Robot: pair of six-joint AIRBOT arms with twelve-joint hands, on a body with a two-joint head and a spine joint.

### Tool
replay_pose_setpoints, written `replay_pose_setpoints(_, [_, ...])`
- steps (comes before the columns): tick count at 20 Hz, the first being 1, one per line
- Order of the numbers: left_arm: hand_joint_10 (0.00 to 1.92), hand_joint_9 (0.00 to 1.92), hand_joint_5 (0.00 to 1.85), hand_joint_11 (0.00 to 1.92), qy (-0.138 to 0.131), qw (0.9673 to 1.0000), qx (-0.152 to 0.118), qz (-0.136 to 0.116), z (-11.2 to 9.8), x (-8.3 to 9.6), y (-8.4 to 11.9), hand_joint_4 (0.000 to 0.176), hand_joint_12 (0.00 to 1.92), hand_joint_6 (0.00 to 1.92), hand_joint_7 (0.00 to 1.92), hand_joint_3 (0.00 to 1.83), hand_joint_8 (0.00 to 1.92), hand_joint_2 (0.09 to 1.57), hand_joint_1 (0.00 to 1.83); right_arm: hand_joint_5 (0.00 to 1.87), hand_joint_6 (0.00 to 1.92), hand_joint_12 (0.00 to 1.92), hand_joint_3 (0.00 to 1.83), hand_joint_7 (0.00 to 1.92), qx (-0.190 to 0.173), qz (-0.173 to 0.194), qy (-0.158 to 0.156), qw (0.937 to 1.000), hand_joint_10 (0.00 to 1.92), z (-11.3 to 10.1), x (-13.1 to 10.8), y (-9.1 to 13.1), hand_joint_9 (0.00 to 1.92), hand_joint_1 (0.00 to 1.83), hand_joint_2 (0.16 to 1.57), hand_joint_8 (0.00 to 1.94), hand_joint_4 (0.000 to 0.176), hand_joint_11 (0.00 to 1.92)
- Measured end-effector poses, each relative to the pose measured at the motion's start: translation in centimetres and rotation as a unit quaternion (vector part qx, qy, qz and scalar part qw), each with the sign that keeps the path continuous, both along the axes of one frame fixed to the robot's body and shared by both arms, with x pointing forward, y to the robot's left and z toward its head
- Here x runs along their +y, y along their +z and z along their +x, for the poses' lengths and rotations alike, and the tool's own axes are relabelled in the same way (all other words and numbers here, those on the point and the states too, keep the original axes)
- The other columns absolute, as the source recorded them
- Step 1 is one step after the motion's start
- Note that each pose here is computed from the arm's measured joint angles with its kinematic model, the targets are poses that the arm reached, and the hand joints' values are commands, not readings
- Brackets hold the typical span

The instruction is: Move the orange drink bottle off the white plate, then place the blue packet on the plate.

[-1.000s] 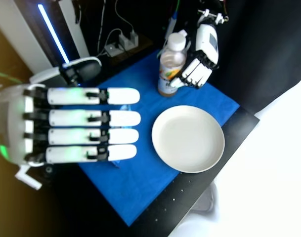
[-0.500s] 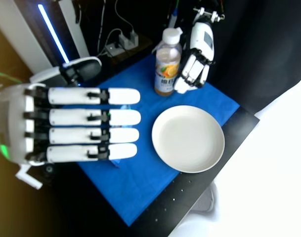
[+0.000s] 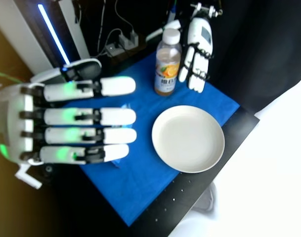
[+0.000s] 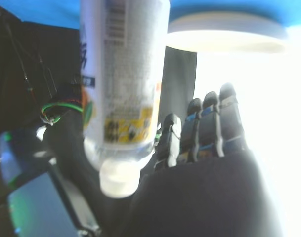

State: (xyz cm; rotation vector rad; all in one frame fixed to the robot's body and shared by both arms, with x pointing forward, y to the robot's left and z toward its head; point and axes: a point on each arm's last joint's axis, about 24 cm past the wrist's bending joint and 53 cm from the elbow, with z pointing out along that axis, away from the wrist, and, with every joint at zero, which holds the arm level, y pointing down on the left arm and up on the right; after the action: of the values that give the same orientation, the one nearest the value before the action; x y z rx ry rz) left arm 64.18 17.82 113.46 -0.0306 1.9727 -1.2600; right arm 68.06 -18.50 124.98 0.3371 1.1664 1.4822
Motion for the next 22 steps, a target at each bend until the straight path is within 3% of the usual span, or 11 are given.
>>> replay_pose_setpoints(2, [0.00, 0.00, 0.00, 0.00, 0.005, 1.0000, 0.000, 0.005, -0.6, 0.8, 0.4, 0.170, 0.00, 0.00, 0.00, 0.00, 0.00, 0.57, 0.56, 0.19, 0.00, 0.84, 0.00, 0.33, 0.000, 0.000, 0.000, 1.0000, 0.01, 0.0, 0.0, 0.0, 0.42, 0.65, 0.73, 0.02, 0.133, 0.20])
replay_pose_setpoints(3, [0.00, 0.00, 0.00, 0.00, 0.009, 0.9999, -0.001, 0.005, -0.9, 1.2, 0.7, 0.142, 0.00, 0.00, 0.00, 0.00, 0.00, 0.58, 0.55, 0.18, 0.00, 0.84, 0.00, 0.31, 0.000, -0.001, 0.001, 1.0000, 0.00, 0.0, 0.0, 0.0, 0.40, 0.65, 0.73, 0.01, 0.129, 0.19])
replay_pose_setpoints(4, [0.00, 0.00, 0.00, 0.00, 0.011, 0.9999, -0.002, 0.006, -1.2, 1.7, 1.1, 0.169, 0.00, 0.00, 0.00, 0.01, 0.00, 0.61, 0.58, 0.16, 0.00, 0.91, 0.00, 0.29, 0.000, 0.000, 0.001, 1.0000, 0.00, -0.1, 0.1, 0.0, 0.38, 0.65, 0.73, 0.00, 0.127, 0.16])
replay_pose_setpoints(5, [0.00, 0.00, 0.00, 0.00, 0.015, 0.9998, -0.001, 0.012, -1.7, 2.4, 1.3, 0.175, 0.00, 0.00, 0.00, 0.01, 0.00, 0.61, 0.63, 0.12, 0.00, 1.00, 0.00, 0.25, 0.001, -0.001, 0.002, 1.0000, 0.00, -0.1, 0.1, -0.1, 0.33, 0.63, 0.75, 0.00, 0.143, 0.07])
replay_pose_setpoints(8, [0.00, 0.00, 0.00, 0.00, 0.033, 0.9986, -0.008, 0.041, -2.1, 4.6, 1.3, 0.176, 0.00, 0.00, 0.00, 0.00, 0.00, 0.59, 0.63, 0.11, 0.00, 1.02, 0.00, 0.25, 0.004, -0.002, 0.001, 1.0000, 0.00, 0.0, 0.1, -0.2, 0.26, 0.59, 0.72, 0.00, 0.139, 0.00])
replay_pose_setpoints(11, [0.00, 0.00, 0.00, 0.00, 0.068, 0.9947, -0.019, 0.074, -1.0, 7.1, 1.3, 0.125, 0.00, 0.00, 0.00, 0.01, 0.00, 0.63, 0.58, 0.03, 0.00, 1.01, 0.00, 0.18, 0.019, -0.024, 0.001, 0.9995, 0.00, 0.5, 0.2, -1.1, 0.19, 0.55, 0.70, 0.00, 0.146, 0.00])
replay_pose_setpoints(12, [0.00, 0.00, 0.00, 0.00, 0.077, 0.9936, -0.020, 0.079, -0.6, 7.7, 1.2, 0.145, 0.00, 0.00, 0.00, 0.01, 0.00, 0.63, 0.55, 0.02, 0.00, 1.05, 0.00, 0.16, 0.026, -0.032, 0.000, 0.9991, 0.01, 0.8, 0.2, -1.6, 0.22, 0.56, 0.72, 0.00, 0.148, 0.00])
replay_pose_setpoints(13, [0.00, 0.00, 0.00, 0.00, 0.105, 0.9902, -0.025, 0.090, 0.3, 9.2, 1.3, 0.172, 0.00, 0.00, 0.00, 0.00, 0.00, 0.60, 0.61, 0.00, 0.00, 1.05, 0.00, 0.25, 0.041, -0.048, 0.008, 0.9980, 0.01, 1.1, 0.5, -2.4, 0.25, 0.57, 0.69, 0.01, 0.108, 0.00])
replay_pose_setpoints(16, [0.00, 0.00, 0.00, 0.00, 0.126, 0.9865, -0.038, 0.097, 1.2, 10.4, 1.7, 0.176, 0.00, 0.00, 0.00, 0.00, 0.00, 0.59, 0.61, 0.00, 0.00, 1.01, 0.00, 0.28, 0.054, -0.080, 0.025, 0.9951, 0.00, 1.3, 0.8, -3.5, 0.25, 0.59, 0.69, 0.01, 0.069, 0.00])
replay_pose_setpoints(18, [0.00, 0.00, 0.00, 0.00, 0.154, 0.9819, -0.050, 0.098, 2.4, 12.2, 2.5, 0.176, 0.00, 0.00, 0.00, 0.00, 0.00, 0.62, 0.66, 0.00, 0.00, 0.90, 0.00, 0.25, 0.073, -0.113, 0.027, 0.9906, 0.01, 2.0, 1.2, -4.5, 0.22, 0.61, 0.70, 0.00, 0.093, 0.00])
replay_pose_setpoints(22, [0.00, 0.00, 0.00, 0.00, 0.190, 0.9777, -0.067, 0.060, 4.1, 13.6, 4.1, 0.176, 0.00, 0.00, 0.00, 0.02, 0.00, 0.66, 0.71, 0.00, 0.00, 0.97, 0.00, 0.27, 0.045, -0.166, 0.050, 0.9839, 0.00, 2.4, 3.8, -2.3, 0.22, 0.55, 0.63, 0.00, 0.082, 0.00])
